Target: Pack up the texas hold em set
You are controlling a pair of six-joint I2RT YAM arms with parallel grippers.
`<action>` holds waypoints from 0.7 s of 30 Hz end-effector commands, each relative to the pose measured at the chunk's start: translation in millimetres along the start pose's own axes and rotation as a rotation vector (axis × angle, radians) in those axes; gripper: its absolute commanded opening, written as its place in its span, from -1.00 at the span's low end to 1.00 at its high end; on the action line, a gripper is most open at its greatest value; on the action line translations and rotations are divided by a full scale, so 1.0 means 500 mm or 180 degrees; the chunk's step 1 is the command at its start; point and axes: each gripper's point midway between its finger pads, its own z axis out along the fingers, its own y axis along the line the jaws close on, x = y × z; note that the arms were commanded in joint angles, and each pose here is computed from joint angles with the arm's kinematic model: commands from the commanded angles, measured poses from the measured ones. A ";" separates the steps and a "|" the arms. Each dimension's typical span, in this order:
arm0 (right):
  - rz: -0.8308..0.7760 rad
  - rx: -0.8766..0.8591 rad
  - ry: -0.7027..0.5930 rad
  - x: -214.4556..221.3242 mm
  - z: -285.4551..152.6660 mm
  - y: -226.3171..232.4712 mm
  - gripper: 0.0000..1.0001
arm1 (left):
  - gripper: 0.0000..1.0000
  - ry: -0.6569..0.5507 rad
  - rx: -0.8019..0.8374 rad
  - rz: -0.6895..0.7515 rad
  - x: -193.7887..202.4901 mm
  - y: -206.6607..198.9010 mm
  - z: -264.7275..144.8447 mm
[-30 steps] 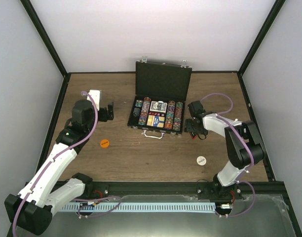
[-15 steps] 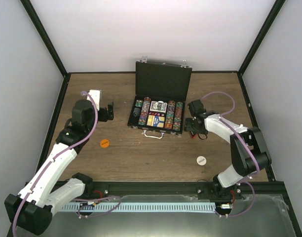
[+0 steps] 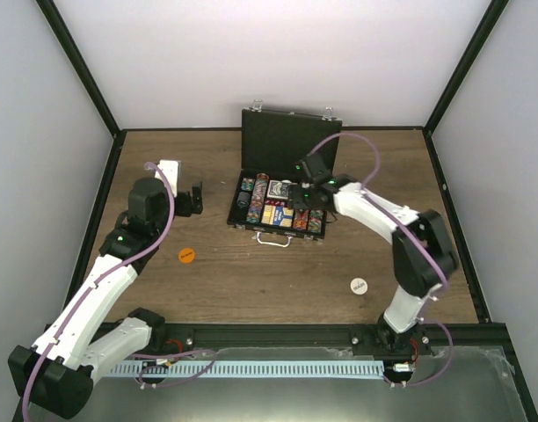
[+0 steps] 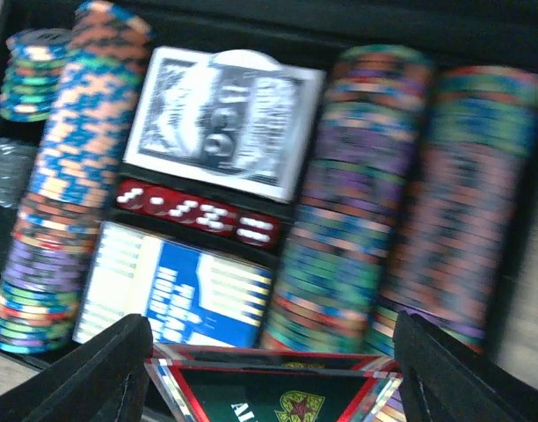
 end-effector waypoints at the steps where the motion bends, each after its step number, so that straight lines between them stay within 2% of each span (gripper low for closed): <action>1: -0.0222 -0.0274 0.0066 -0.004 0.053 0.126 0.25 | 1.00 -0.0051 -0.0001 -0.0021 -0.004 0.002 0.001; 7: -0.0396 -0.0289 0.0249 0.011 0.139 0.205 0.27 | 1.00 -0.0058 -0.0013 -0.0021 -0.005 0.003 0.000; 10: -0.0407 -0.0250 0.0315 0.021 0.155 0.213 0.49 | 1.00 -0.0060 -0.0025 -0.0021 -0.006 0.004 -0.001; 12: -0.0401 -0.0185 0.0291 0.021 0.151 0.205 0.65 | 1.00 -0.0053 -0.0018 -0.0019 -0.004 0.003 0.000; 15: -0.0396 -0.0007 0.0149 0.008 0.124 0.177 0.77 | 1.00 -0.0056 0.0005 -0.0017 -0.005 0.001 0.000; 21: -0.0361 0.0206 -0.0054 -0.002 0.059 0.131 0.80 | 1.00 -0.0061 0.0004 -0.0022 -0.006 0.001 -0.001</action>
